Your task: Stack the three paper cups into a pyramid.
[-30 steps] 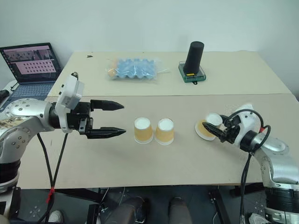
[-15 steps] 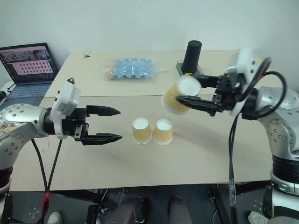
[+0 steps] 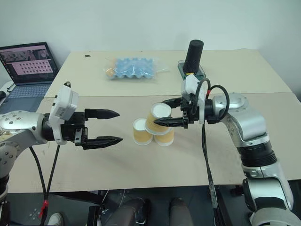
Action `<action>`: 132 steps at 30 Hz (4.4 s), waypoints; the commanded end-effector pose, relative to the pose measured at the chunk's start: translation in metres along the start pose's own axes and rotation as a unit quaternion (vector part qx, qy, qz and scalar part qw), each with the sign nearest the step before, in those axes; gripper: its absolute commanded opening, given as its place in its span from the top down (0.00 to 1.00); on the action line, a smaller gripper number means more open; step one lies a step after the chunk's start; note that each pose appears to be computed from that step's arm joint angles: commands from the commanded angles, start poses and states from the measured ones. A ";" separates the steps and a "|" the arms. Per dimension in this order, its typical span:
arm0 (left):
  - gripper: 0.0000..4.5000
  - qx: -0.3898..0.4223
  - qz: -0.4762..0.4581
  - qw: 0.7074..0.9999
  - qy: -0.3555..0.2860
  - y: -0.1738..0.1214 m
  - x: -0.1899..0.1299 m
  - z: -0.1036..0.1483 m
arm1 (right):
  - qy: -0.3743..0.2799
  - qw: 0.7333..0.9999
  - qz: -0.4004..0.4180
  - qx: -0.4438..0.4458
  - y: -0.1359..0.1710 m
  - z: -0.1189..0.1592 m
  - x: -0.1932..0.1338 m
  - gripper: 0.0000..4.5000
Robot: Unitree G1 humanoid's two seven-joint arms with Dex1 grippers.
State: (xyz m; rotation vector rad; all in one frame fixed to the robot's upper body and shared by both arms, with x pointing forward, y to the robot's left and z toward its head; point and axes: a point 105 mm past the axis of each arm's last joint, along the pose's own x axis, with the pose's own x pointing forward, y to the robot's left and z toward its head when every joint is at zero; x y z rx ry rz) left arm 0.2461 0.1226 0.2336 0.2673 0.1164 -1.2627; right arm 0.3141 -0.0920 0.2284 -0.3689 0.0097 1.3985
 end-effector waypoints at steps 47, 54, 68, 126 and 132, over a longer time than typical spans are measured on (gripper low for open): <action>0.00 0.019 0.016 1.000 -0.004 -0.001 -0.003 0.009 | 0.021 0.999 0.004 -0.044 -0.021 0.014 0.014 0.30; 0.00 0.018 0.016 1.000 -0.004 0.000 -0.002 0.009 | 0.021 0.999 -0.002 -0.047 -0.022 0.014 0.014 0.01; 0.00 0.017 0.013 1.000 -0.006 0.001 -0.001 0.010 | 0.021 0.999 -0.009 -0.044 -0.023 0.017 0.005 0.01; 0.00 -0.137 0.748 0.643 -0.091 0.129 -0.171 -0.163 | 0.097 0.701 -0.703 0.076 -0.051 -0.152 -0.179 0.01; 0.00 -0.121 0.756 0.635 -0.105 0.131 -0.177 -0.161 | 0.085 0.702 -0.703 0.076 -0.052 -0.149 -0.171 0.01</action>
